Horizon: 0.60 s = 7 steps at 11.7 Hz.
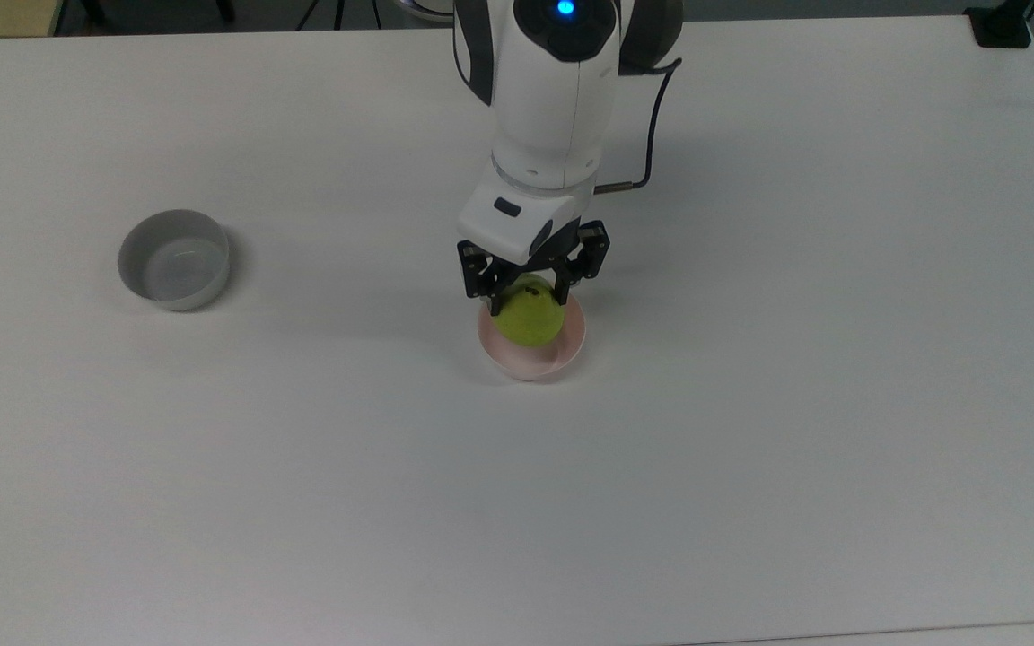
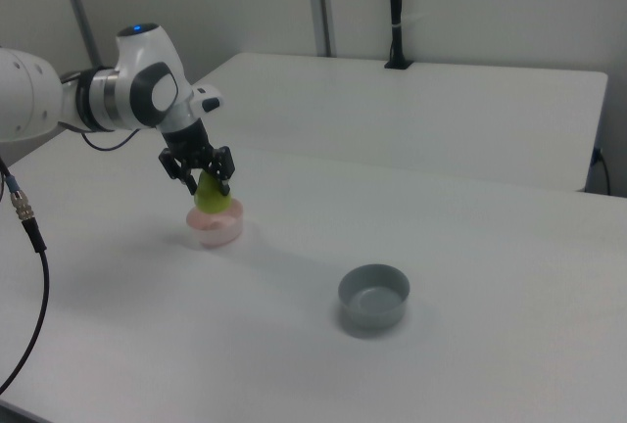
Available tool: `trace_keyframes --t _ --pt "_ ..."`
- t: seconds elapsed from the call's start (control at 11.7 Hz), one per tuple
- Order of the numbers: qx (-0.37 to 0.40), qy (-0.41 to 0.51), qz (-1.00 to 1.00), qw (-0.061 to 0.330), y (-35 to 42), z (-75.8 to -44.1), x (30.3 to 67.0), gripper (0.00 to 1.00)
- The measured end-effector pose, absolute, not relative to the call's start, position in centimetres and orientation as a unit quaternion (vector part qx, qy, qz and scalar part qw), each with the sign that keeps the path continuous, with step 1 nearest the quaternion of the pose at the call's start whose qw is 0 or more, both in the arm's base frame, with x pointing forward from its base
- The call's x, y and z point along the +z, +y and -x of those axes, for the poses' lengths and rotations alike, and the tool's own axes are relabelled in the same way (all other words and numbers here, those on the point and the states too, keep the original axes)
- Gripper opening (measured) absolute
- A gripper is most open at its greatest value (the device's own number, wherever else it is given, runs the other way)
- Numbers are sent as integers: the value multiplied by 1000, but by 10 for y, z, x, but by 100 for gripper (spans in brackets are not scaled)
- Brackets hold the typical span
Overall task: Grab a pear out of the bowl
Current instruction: 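Lift the pear up out of the pink bowl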
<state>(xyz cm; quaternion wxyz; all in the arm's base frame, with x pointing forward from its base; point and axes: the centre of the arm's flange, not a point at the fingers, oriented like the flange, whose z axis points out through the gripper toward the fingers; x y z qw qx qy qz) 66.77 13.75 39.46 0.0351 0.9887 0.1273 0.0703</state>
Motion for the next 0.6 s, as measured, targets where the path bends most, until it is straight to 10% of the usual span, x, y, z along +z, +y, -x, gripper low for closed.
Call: trace_keyframes --t 0.6 --pt "75 105 -991 40 115 -665 468 72"
